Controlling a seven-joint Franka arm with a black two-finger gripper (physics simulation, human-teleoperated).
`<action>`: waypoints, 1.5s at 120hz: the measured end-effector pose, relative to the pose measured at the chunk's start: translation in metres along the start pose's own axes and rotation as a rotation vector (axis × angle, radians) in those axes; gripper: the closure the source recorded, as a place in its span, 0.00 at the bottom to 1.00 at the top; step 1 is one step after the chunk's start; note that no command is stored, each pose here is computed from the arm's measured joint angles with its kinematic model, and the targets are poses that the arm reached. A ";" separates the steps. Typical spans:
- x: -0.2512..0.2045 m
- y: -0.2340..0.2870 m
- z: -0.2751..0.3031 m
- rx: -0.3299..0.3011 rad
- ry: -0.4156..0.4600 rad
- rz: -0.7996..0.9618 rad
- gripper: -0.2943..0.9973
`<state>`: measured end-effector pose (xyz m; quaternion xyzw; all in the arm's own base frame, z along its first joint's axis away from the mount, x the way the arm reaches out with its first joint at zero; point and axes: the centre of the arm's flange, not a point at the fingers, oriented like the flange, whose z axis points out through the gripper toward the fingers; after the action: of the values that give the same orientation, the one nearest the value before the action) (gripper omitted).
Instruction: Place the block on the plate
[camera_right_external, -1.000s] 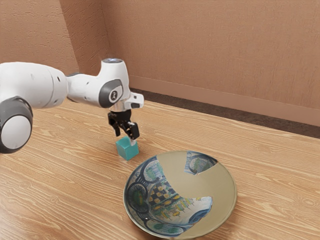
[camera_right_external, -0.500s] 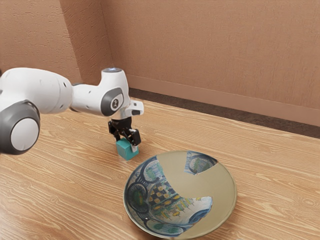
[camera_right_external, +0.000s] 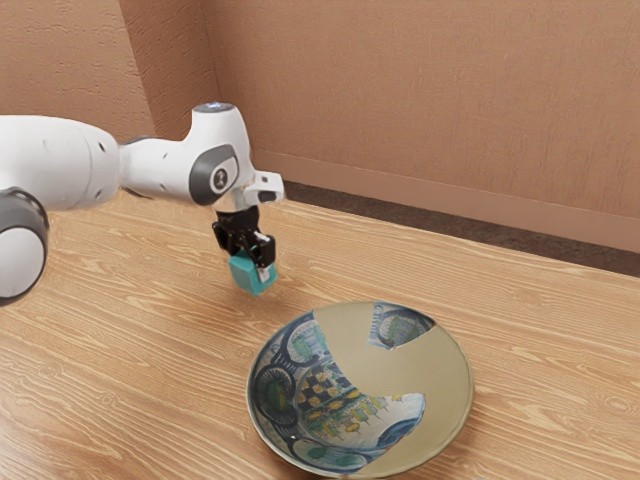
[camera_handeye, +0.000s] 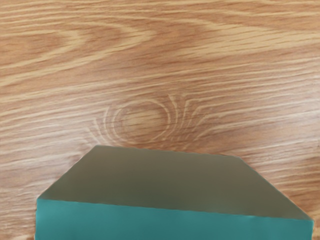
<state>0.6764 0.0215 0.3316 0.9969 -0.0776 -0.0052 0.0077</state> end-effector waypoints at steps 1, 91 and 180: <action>-0.002 0.001 -0.002 -0.001 0.000 0.001 0.47; -0.074 0.198 -0.050 -0.036 -0.071 0.283 0.48; -0.052 0.274 0.025 -0.076 -0.130 0.386 0.30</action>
<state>0.5824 -0.2416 0.3111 0.9601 -0.2673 -0.0707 0.0410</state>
